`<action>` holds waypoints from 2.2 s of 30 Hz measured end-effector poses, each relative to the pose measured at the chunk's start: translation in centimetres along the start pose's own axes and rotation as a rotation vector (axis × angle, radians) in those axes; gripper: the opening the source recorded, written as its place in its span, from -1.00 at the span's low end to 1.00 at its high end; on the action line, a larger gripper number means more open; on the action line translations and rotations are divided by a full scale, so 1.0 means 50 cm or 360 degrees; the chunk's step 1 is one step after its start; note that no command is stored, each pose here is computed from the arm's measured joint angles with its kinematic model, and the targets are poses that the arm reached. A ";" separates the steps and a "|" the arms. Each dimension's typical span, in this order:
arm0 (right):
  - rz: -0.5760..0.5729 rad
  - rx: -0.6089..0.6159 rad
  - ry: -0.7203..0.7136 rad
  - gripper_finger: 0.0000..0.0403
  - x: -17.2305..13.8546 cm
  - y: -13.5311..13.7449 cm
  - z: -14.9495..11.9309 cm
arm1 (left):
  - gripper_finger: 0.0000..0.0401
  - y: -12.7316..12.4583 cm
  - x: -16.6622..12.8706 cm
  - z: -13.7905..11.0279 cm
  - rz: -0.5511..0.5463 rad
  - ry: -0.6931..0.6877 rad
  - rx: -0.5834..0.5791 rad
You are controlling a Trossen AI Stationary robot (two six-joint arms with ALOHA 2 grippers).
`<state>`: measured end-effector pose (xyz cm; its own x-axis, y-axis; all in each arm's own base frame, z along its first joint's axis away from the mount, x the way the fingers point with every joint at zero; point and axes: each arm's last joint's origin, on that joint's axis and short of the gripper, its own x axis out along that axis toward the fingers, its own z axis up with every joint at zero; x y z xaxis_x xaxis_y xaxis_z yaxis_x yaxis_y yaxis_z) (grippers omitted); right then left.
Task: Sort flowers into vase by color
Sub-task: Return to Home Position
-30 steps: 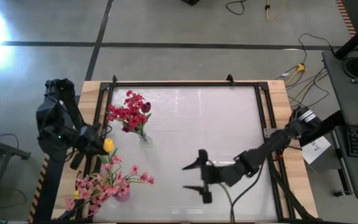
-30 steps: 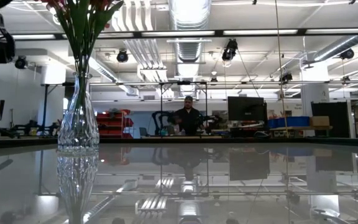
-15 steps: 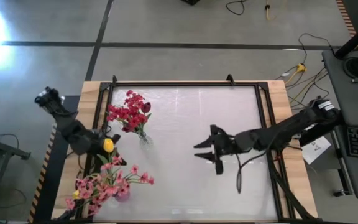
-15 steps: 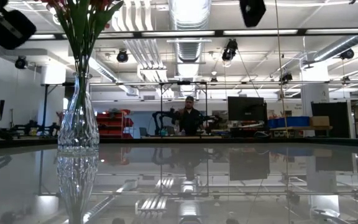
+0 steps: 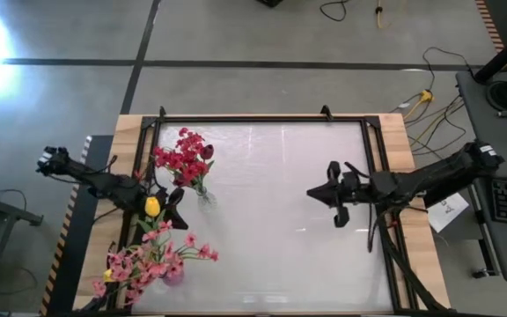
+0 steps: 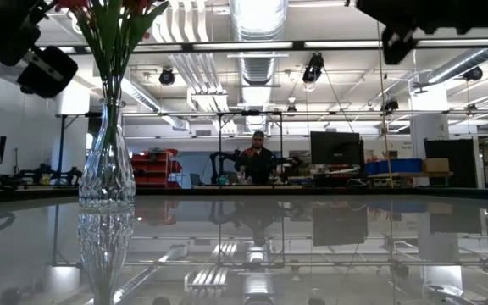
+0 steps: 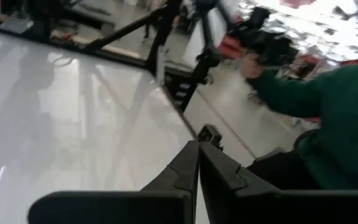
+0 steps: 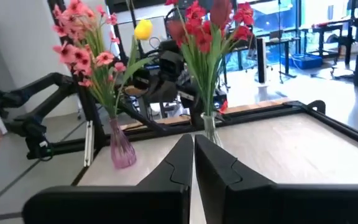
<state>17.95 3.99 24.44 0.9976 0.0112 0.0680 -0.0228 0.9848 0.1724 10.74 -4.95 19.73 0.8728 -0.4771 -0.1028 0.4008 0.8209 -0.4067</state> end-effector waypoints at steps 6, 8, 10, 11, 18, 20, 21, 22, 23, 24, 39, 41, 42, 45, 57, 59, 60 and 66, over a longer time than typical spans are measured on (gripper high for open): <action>-0.0024 -0.0009 -0.0045 -0.96 -0.062 -0.024 -0.044 | -1.00 0.004 -0.014 -0.005 -0.0003 -0.0026 0.0160; -0.0022 -0.0018 -0.0072 -0.96 -0.079 -0.031 -0.055 | -1.00 0.009 -0.018 -0.016 0.0003 -0.0055 0.0187; -0.0017 -0.0017 -0.0100 -0.96 -0.094 -0.036 -0.066 | -1.00 0.016 -0.021 -0.031 0.0014 -0.0114 0.0208; -0.0011 0.0004 -0.0141 -0.96 -0.105 -0.039 -0.068 | -1.00 0.020 -0.022 -0.039 0.0013 -0.0139 0.0210; -0.0041 0.0145 -0.0143 -0.96 -0.149 -0.064 -0.101 | -1.00 0.026 -0.037 -0.053 0.0027 -0.0248 0.0256; -0.0039 0.0192 -0.0084 -0.96 -0.154 -0.071 -0.107 | -1.00 0.025 -0.038 -0.050 0.0032 -0.0272 0.0279; -0.0014 0.0201 -0.0049 -0.96 -0.156 -0.075 -0.111 | -1.00 0.027 -0.037 -0.052 0.0041 -0.0255 0.0279; 0.0006 0.0212 -0.0022 -0.96 -0.157 -0.078 -0.113 | -1.00 0.027 -0.037 -0.053 0.0060 -0.0254 0.0277; 0.0027 0.0212 0.0001 -0.96 -0.159 -0.082 -0.115 | -1.00 0.028 -0.037 -0.053 0.0073 -0.0250 0.0276; 0.0050 0.0206 0.0015 -0.96 -0.161 -0.085 -0.116 | -1.00 0.029 -0.037 -0.054 0.0083 -0.0243 0.0274; 0.0143 -0.0140 0.0004 -0.96 -0.166 -0.095 -0.113 | -1.00 0.031 -0.034 -0.055 0.0147 -0.0184 0.0336; 0.0134 -0.0145 -0.0002 -0.96 -0.166 -0.096 -0.112 | -1.00 0.032 -0.033 -0.056 0.0150 -0.0175 0.0340; 0.0097 -0.0142 0.0000 -0.96 -0.166 -0.097 -0.113 | -1.00 0.032 -0.033 -0.056 0.0151 -0.0171 0.0340; -0.0147 -0.0064 0.0093 -0.95 -0.166 -0.108 -0.126 | -1.00 0.033 -0.032 -0.057 0.0155 -0.0160 0.0339; -0.0402 -0.0278 0.0230 -0.95 -0.159 -0.118 -0.133 | -1.00 0.035 -0.027 -0.060 0.0170 -0.0119 0.0337; -0.0402 -0.0279 0.0233 -0.95 -0.159 -0.119 -0.133 | -1.00 0.035 -0.027 -0.061 0.0173 -0.0113 0.0337; -0.0402 -0.0280 0.0236 -0.95 -0.159 -0.119 -0.134 | -1.00 0.035 -0.026 -0.061 0.0174 -0.0109 0.0337; -0.0402 -0.0278 0.0233 -0.95 -0.159 -0.118 -0.132 | -1.00 0.036 -0.024 -0.063 0.0180 -0.0089 0.0336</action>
<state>10.60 -0.77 16.38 0.9694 -0.2246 -0.0996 0.2251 0.9743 -0.0060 9.52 -3.88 16.25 0.9273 -0.3649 -0.0838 0.3437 0.9184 -0.1959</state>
